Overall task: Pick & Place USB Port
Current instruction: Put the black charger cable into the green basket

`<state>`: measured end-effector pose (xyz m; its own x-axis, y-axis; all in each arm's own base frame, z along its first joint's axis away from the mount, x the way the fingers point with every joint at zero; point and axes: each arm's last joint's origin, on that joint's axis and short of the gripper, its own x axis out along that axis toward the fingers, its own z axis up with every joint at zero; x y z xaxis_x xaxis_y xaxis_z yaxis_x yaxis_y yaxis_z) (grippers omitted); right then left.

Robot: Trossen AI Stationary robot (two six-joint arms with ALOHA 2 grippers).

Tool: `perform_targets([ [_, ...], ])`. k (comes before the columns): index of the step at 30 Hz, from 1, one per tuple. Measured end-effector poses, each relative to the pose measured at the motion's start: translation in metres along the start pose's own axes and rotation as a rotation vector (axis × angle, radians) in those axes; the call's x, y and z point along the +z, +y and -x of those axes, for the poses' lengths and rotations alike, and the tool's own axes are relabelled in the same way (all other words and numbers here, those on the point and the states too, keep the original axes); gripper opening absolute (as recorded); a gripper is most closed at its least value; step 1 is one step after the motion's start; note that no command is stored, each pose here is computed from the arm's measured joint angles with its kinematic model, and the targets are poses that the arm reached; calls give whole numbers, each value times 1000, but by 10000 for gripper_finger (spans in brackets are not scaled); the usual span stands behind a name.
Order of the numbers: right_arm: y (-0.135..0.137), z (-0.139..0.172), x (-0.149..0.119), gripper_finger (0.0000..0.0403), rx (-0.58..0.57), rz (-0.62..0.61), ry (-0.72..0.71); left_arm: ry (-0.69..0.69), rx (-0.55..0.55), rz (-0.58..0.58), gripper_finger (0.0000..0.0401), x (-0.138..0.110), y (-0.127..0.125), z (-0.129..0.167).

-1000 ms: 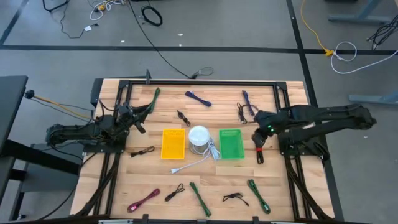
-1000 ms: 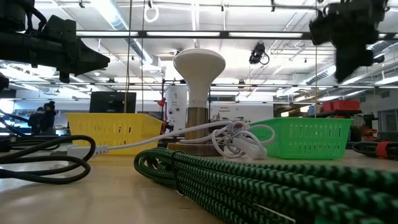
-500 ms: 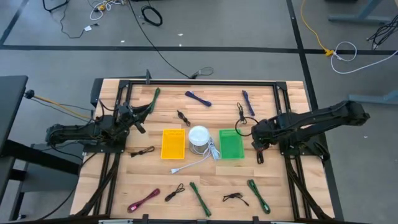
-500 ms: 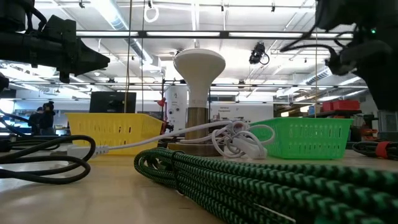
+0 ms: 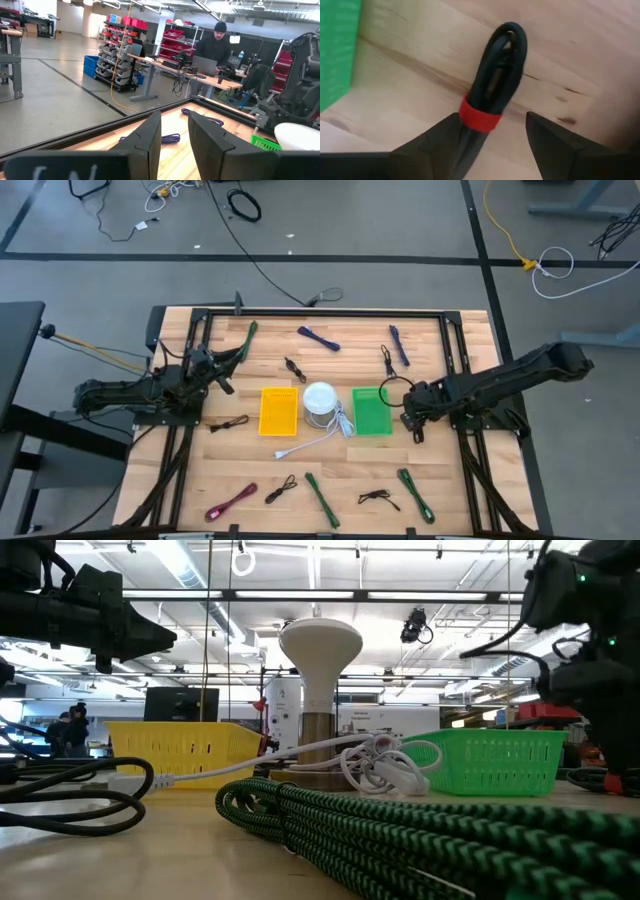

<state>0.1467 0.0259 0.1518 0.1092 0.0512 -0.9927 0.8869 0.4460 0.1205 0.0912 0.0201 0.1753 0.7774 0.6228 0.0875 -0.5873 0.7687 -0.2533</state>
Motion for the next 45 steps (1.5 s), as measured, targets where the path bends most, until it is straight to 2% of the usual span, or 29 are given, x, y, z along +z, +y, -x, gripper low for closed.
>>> perform_targets([
  [5, -2, -16, 0, 231, 74, 3, -23, 0, 0, 0, 103, 0, 0, 0],
  [10, -6, -20, 0, 213, 58, 13, -49, 0, 0, 0, 103, 0, 0, 0],
  [13, -8, -21, -1, 159, 41, 20, -49, 0, 0, 0, 103, 0, 0, 0],
  [17, -8, -20, -1, 42, 35, 32, -52, 3, 0, -2, 103, 0, 0, 0],
  [23, 0, -10, 3, 40, 39, 75, -71, 5, 1, 1, 103, 0, 0, 0],
  [29, 19, 43, 20, 40, 2, 143, -158, 6, 1, 2, 103, -1, 0, 0],
  [32, 35, 71, 31, 40, 76, 163, -282, 7, 1, 2, 103, -1, 0, 0],
  [35, 52, 85, 38, 40, 218, 207, -399, 7, 1, 2, 103, -1, 0, 0],
  [37, 65, 88, 42, 40, 325, 250, -462, 7, 1, 1, 103, -1, 0, 0],
  [39, 75, 84, 43, 40, 379, 277, -493, 7, 1, 2, 103, -1, 0, 0],
  [41, 83, 75, 45, 40, 380, 286, -490, 7, 1, 1, 103, -1, 0, 0],
  [45, 95, 47, 47, 40, 294, 286, -423, 7, 1, 1, 103, -1, 0, 0],
])
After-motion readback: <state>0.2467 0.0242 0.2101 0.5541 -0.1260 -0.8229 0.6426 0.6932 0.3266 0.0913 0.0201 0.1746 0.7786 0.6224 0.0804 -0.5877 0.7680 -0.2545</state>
